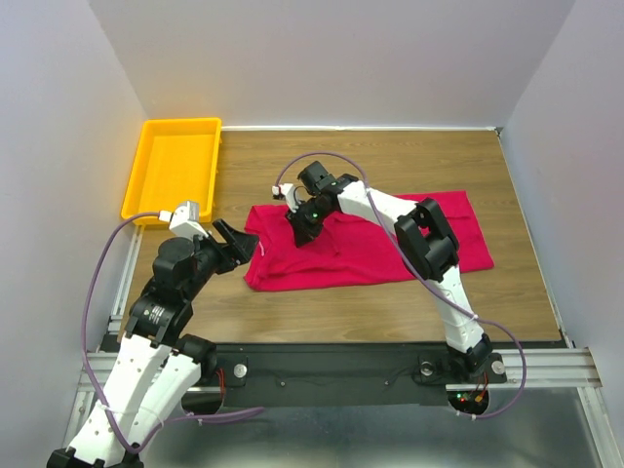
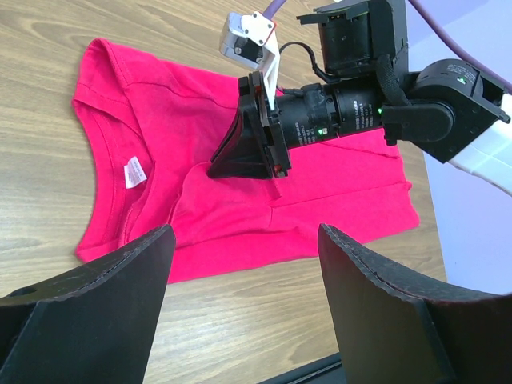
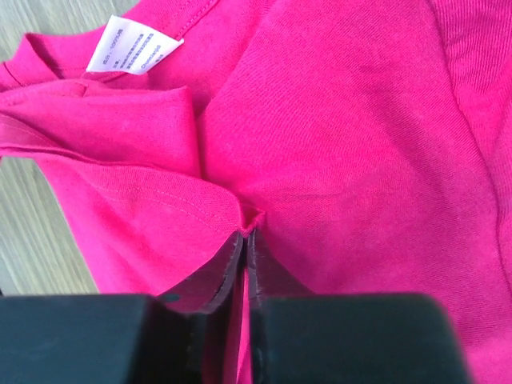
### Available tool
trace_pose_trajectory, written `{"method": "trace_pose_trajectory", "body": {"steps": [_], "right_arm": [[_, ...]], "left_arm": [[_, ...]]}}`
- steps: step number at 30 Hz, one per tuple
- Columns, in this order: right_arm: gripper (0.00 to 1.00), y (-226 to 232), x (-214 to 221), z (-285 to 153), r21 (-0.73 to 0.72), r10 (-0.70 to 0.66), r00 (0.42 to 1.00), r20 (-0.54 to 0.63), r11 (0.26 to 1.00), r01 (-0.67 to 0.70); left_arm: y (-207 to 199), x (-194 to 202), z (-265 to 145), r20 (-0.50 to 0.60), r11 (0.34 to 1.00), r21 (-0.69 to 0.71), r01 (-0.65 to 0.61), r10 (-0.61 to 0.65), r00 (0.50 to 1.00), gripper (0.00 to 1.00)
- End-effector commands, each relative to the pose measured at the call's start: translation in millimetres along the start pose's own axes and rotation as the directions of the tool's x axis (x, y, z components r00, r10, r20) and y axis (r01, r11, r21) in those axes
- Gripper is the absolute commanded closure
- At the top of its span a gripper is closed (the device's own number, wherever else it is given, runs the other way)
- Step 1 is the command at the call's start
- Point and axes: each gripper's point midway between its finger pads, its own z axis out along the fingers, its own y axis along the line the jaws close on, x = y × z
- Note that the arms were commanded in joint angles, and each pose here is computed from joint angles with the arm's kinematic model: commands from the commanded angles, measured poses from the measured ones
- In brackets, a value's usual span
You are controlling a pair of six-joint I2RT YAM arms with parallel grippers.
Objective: Fold and stack the t-shirts
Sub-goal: Fold the tshirt
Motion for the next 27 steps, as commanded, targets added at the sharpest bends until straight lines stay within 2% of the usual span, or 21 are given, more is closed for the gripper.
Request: {"method": "trace_pose_trajectory", "body": {"steps": [1, 6, 10, 15, 19, 27], "right_arm": [[1.00, 10.5, -33.6, -20.3, 0.036, -0.047, 0.996, 0.071, 0.998, 0.044], [0.99, 13.7, -57.2, -52.7, 0.098, -0.073, 0.989, 0.130, 0.993, 0.061], [0.99, 10.4, -60.3, -69.3, 0.155, -0.060, 0.987, 0.146, 0.987, 0.037], [1.00, -0.3, -54.6, -78.5, 0.225, -0.011, 0.986, 0.168, 0.974, -0.028], [0.99, -16.9, -48.7, -89.7, 0.324, 0.034, 0.980, 0.196, 0.941, -0.097], [0.99, -35.7, -30.9, -97.2, 0.427, 0.113, 0.968, 0.223, 0.882, -0.201]], "left_arm": [[-2.8, -2.0, 1.0, 0.021, 1.000, 0.023, 0.013, -0.013, 1.000, 0.16], [-0.6, 2.6, 3.6, 0.010, 0.999, 0.020, 0.033, -0.033, 0.999, 0.17], [1.3, 5.0, 7.1, 0.001, 0.999, 0.010, 0.051, -0.051, 0.999, 0.17], [5.3, 10.7, 12.4, -0.016, 0.998, -0.004, 0.068, -0.068, 0.998, 0.18], [6.2, 14.0, 16.1, -0.025, 0.997, -0.003, 0.081, -0.081, 0.996, 0.18], [9.7, 23.0, 23.9, -0.050, 0.996, -0.002, 0.088, -0.088, 0.995, 0.18]]}}
